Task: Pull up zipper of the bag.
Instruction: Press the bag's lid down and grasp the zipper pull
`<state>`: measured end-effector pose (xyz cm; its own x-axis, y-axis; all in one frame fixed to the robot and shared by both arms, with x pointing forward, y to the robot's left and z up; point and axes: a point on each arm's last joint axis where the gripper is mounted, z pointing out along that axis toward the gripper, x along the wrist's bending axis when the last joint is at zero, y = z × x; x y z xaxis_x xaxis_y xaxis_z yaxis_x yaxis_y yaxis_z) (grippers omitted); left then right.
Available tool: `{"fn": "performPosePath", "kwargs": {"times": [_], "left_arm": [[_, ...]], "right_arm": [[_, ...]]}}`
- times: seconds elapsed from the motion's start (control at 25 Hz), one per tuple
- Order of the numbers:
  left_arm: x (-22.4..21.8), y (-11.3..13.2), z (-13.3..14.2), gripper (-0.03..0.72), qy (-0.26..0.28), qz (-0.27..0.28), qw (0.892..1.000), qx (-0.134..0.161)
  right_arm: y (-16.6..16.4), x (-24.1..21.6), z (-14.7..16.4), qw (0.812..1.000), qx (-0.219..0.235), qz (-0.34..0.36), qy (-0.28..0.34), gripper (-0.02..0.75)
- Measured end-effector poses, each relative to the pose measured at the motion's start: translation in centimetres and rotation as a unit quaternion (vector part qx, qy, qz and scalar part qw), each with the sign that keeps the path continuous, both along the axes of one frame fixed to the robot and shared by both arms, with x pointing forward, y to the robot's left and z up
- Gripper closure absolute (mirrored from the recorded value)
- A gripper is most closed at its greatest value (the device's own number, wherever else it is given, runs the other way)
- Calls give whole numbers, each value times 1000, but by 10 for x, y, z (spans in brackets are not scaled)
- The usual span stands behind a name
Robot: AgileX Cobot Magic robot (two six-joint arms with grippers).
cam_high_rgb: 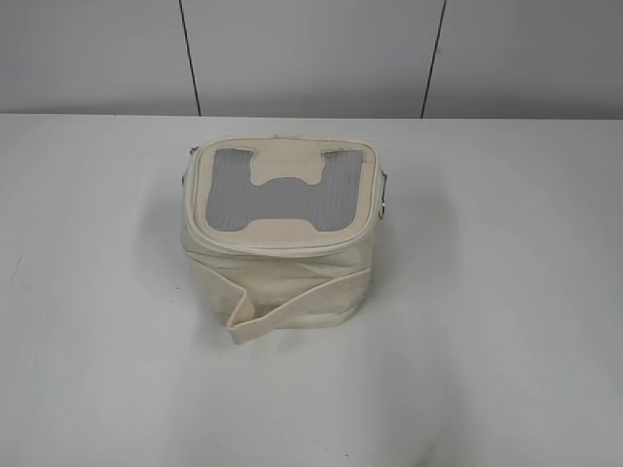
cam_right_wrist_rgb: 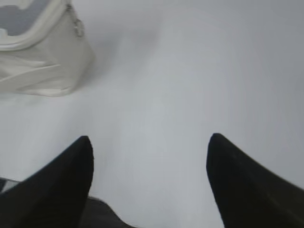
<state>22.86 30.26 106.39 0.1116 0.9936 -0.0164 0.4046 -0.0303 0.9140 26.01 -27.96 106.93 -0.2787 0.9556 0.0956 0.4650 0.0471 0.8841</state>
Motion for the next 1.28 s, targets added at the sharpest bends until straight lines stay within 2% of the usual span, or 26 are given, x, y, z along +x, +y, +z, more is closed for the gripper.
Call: {"fn": "performPosePath", "kwargs": {"times": [0.2, 0.28, 0.44, 0.6, 0.8, 0.96, 1.28], "left_arm": [[0, -1, 0, 458, 1, -4, 1000, -5], [0, -1, 0, 458, 1, -4, 1000, -6], [0, -1, 0, 458, 1, -4, 1000, -6], [0, -1, 0, 458, 2, -4, 1000, -5], [6, -2, 0, 458, 18, -4, 1000, -4], [7, -2, 0, 458, 23, -4, 1000, -3], [8, -2, 0, 458, 25, -4, 1000, -2]], "right_arm": [[24, 74, 6, 996, 19, 78, 32, 158], [34, 113, 3, 992, 27, 106, 64, 158], [60, 200, -9, 977, 10, 185, 108, 158], [104, 288, -15, 950, -11, 288, 120, 158], [161, 373, -34, 907, 2, 398, 137, 158], [201, 407, -45, 882, 15, 450, 140, 158], [262, 417, -70, 857, 10, 496, 140, 158]]}}
